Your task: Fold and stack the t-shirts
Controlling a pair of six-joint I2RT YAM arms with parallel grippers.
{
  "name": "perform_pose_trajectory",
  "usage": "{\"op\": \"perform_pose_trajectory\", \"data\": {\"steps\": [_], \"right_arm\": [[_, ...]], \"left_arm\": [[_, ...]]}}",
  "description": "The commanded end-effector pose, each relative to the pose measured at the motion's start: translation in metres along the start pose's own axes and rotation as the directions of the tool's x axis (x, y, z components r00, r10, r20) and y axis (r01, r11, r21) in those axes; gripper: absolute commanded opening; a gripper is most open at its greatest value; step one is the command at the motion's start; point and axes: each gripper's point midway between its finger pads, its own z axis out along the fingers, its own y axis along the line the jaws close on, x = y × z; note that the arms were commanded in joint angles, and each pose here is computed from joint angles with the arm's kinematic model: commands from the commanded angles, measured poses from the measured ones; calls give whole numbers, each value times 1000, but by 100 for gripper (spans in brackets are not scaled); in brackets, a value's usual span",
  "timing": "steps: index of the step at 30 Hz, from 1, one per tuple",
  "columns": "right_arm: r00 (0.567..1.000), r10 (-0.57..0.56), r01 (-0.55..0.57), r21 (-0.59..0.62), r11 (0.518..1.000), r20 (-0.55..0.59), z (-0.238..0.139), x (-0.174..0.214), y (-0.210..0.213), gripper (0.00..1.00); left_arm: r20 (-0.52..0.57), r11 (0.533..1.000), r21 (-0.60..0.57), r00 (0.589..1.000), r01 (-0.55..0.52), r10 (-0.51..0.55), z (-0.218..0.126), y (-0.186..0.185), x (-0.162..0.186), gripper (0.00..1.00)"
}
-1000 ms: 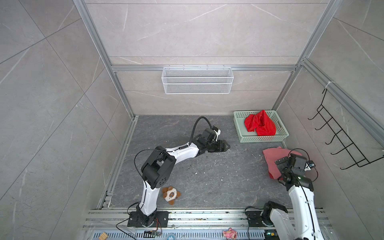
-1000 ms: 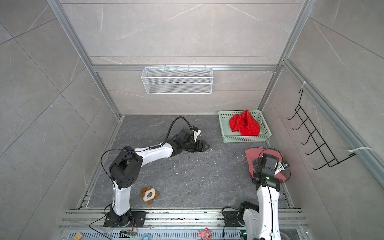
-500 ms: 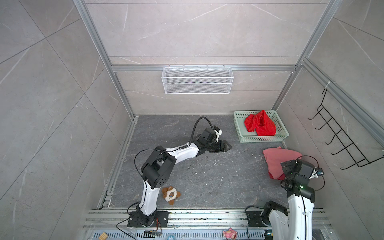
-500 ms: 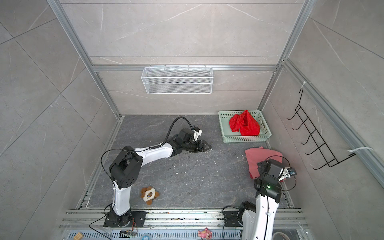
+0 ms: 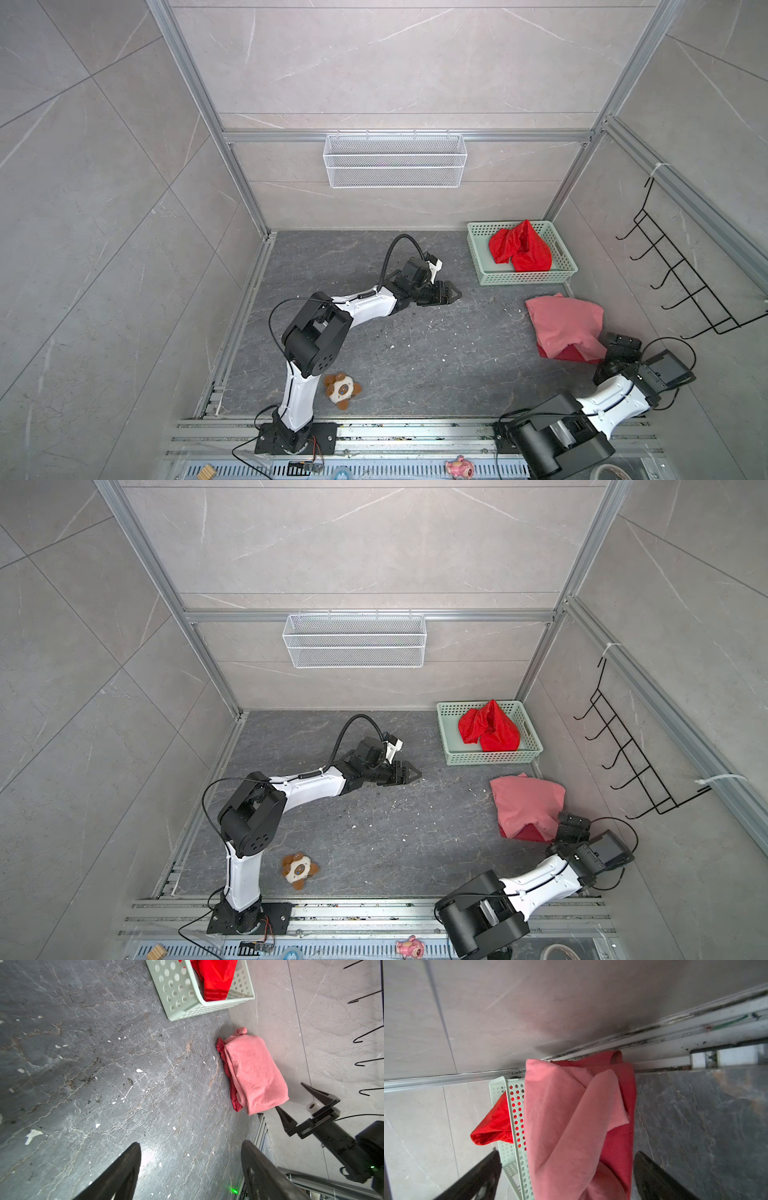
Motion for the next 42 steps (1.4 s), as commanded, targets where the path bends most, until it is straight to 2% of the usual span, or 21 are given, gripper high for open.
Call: {"op": "perform_pose_trajectory", "data": {"steps": [1, 12, 19, 21, 24, 26, 29, 33, 37, 42], "right_arm": [[994, 27, -38, -98, 994, -104, 6, 9, 6, 98], [991, 78, -95, -152, 984, -112, 38, -9, -4, 95], [982, 116, -142, -178, 974, -149, 55, -14, -8, 78], [982, 115, -142, -180, 973, -151, 56, -14, -8, 67], [983, 104, -132, -188, 973, -153, 55, -16, -4, 38], [984, 95, -125, -195, 973, -153, 54, -17, 0, 24], [990, 49, -77, -224, 972, -129, 48, -20, 10, 17], [993, -113, 108, -205, 973, -13, 26, -29, 28, 14], [952, -290, 302, -160, 940, 97, 3, -29, 51, 14], [901, -394, 417, -111, 902, 182, -5, -35, 59, 15]], "left_arm": [[14, 999, 34, 1000, 8, -9, 3, -1, -9, 78], [13, 999, 31, 1000, 23, -23, 7, -2, -13, 78], [20, 999, 18, 999, 28, -29, 8, 0, -16, 78], [18, 999, 16, 999, 34, -34, 10, 1, -16, 78], [15, 999, 14, 999, 37, -37, 10, 2, -15, 78], [15, 999, 13, 999, 37, -37, 10, 2, -15, 78], [17, 999, 13, 999, 36, -36, 10, 1, -15, 78], [12, 999, 12, 999, 42, -42, 12, 3, -14, 78], [7, 999, 22, 999, 47, -47, 14, 3, -13, 78], [-1, 998, 32, 999, 50, -50, 14, 3, -9, 78]]}}
